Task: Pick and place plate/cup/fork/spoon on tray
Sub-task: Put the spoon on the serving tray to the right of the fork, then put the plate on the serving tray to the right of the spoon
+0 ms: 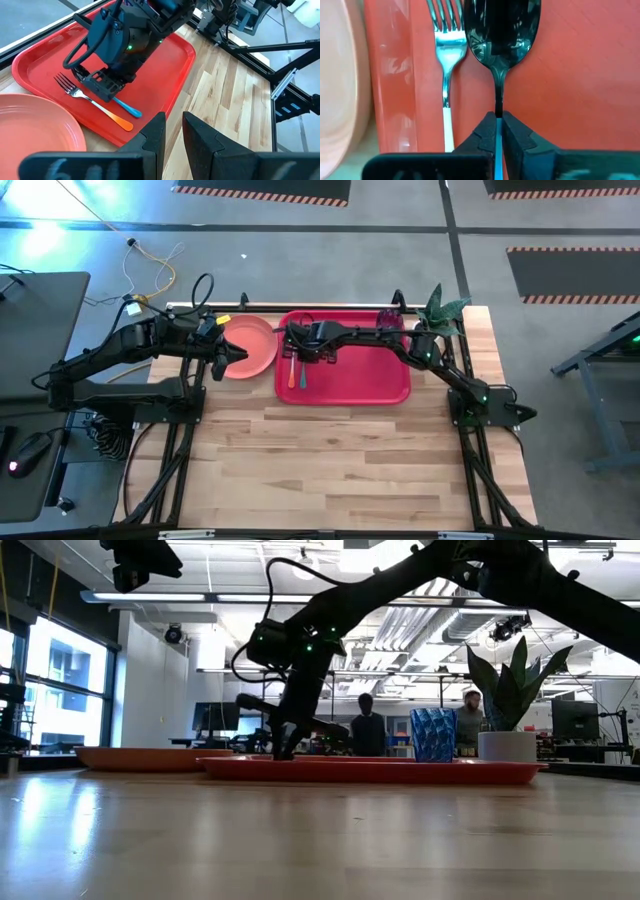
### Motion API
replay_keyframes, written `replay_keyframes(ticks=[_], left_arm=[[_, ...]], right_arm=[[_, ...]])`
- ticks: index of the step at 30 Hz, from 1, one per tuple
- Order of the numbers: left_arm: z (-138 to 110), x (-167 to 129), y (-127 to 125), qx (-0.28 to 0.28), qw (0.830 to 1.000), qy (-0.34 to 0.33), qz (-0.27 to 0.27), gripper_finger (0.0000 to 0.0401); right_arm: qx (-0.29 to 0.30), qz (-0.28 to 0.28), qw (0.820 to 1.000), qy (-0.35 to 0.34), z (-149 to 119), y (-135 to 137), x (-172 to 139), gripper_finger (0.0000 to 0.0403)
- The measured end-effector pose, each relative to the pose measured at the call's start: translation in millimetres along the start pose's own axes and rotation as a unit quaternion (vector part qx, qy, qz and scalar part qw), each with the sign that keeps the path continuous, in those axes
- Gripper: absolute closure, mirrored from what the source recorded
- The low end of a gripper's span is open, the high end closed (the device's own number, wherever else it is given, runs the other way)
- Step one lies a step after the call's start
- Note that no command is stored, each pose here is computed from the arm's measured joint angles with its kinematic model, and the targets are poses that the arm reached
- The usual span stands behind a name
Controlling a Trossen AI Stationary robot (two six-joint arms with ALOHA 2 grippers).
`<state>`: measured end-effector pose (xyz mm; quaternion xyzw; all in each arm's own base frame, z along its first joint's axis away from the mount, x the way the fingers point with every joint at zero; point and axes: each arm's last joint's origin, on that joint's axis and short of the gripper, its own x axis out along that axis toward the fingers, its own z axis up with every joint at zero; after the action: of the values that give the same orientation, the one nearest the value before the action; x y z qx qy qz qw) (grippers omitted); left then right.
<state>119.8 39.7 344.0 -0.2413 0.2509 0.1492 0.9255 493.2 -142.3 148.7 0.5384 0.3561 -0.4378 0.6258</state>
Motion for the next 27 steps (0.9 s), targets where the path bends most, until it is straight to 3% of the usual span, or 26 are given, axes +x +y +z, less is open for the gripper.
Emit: replay_keyframes(ticks=[27], left_arm=[[0.0, 0.0, 0.0, 0.001, 1.000, 0.000, 0.000, 0.0346]], right_arm=[[0.002, -0.001, 1.000, -0.009, 0.4, 0.2, 0.0, 0.0345]])
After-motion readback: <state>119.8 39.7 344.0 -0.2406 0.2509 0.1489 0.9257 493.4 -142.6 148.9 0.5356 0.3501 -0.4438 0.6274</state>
